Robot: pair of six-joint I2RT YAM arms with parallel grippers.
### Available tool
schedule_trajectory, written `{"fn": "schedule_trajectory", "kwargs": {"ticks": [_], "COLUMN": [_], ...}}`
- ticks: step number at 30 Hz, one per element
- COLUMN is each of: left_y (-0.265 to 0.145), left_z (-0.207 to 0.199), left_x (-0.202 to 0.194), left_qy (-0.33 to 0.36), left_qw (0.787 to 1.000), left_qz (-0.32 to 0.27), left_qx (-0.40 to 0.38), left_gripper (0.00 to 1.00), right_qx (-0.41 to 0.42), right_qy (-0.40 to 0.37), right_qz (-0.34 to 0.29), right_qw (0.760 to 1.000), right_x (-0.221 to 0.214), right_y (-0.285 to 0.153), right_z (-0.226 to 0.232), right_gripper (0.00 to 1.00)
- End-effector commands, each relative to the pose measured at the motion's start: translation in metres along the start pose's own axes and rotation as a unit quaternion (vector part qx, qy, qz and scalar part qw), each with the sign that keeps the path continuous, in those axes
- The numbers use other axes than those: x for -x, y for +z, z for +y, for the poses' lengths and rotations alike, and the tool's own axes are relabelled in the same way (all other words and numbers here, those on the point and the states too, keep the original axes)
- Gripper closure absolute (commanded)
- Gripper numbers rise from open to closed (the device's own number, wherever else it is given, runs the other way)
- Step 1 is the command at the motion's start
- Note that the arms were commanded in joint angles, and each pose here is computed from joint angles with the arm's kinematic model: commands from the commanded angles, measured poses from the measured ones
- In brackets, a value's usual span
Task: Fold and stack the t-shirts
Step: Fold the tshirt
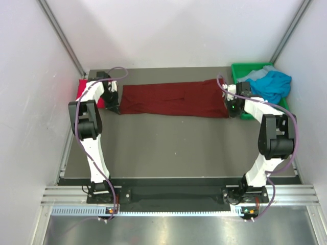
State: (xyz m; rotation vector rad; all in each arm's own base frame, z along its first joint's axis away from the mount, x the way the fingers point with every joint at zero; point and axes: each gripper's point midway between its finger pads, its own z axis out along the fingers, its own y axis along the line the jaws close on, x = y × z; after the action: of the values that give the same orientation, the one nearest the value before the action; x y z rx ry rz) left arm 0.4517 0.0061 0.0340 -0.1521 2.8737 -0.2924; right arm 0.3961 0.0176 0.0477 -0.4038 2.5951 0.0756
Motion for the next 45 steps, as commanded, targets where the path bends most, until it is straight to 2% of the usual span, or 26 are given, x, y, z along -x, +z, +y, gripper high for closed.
{"fn": "schedule_trajectory", "kwargs": {"ticks": [1, 8, 14, 20, 28, 31, 32, 33, 34, 35, 37, 39, 42, 45], "left_y": [-0.022, -0.035, -0.060, -0.075, -0.067, -0.066, -0.067, -0.071, -0.073, -0.077, -0.081, -0.089, -0.086, -0.070], "left_z": [0.009, 0.012, -0.007, -0.022, -0.012, -0.002, 0.001, -0.001, 0.001, 0.000, -0.004, -0.011, -0.015, -0.014], "left_x": [0.016, 0.004, -0.034, -0.084, -0.137, -0.141, -0.140, -0.131, -0.124, -0.107, -0.090, -0.061, -0.039, -0.033], "left_qy": [0.009, 0.017, 0.026, 0.017, 0.004, 0.008, 0.010, 0.018, 0.028, 0.037, 0.046, 0.059, 0.062, 0.057], "left_qw": [0.999, 1.000, 0.999, 0.992, 0.976, 0.975, 0.975, 0.977, 0.979, 0.983, 0.985, 0.990, 0.992, 0.992], "left_qz": [-0.032, -0.018, 0.026, 0.094, 0.206, 0.218, 0.220, 0.208, 0.200, 0.178, 0.160, 0.114, 0.084, 0.086], "left_qx": [0.020, 0.017, -0.037, -0.079, -0.065, -0.037, -0.031, -0.032, -0.032, -0.032, -0.043, -0.054, -0.064, -0.066], "left_gripper": [1.00, 1.00, 1.00, 1.00, 0.89, 0.54, 0.16, 0.01, 0.01, 0.01, 0.01, 0.01, 0.02, 0.10], "right_qx": [-0.019, -0.016, -0.013, -0.009, -0.019, -0.031, -0.035, -0.043, -0.051, -0.057, -0.063, -0.061, -0.058, -0.047], "right_qy": [-0.009, -0.014, -0.018, -0.015, -0.019, -0.011, -0.008, -0.007, -0.001, 0.004, 0.011, 0.016, 0.024, 0.026], "right_qz": [-0.027, -0.018, -0.019, -0.017, -0.007, -0.002, -0.002, 0.000, -0.006, -0.011, -0.033, -0.055, -0.066, -0.064], "right_qw": [0.999, 1.000, 1.000, 1.000, 1.000, 0.999, 0.999, 0.999, 0.999, 0.998, 0.997, 0.996, 0.996, 0.996], "right_x": [0.009, -0.007, -0.013, -0.016, -0.017, -0.020, -0.020, -0.020, -0.016, -0.013, 0.002, 0.018, 0.032, 0.039], "right_y": [-0.021, -0.029, -0.036, -0.034, -0.033, -0.034, -0.035, -0.036, -0.040, -0.042, -0.053, -0.060, -0.060, -0.049], "right_z": [-0.008, -0.003, 0.000, 0.003, -0.008, -0.016, -0.018, -0.021, -0.023, -0.025, -0.027, -0.027, -0.029, -0.029], "right_gripper": [1.00, 1.00, 1.00, 1.00, 1.00, 0.99, 0.98, 0.96, 0.85, 0.79, 0.71, 0.68, 0.65, 0.65]}}
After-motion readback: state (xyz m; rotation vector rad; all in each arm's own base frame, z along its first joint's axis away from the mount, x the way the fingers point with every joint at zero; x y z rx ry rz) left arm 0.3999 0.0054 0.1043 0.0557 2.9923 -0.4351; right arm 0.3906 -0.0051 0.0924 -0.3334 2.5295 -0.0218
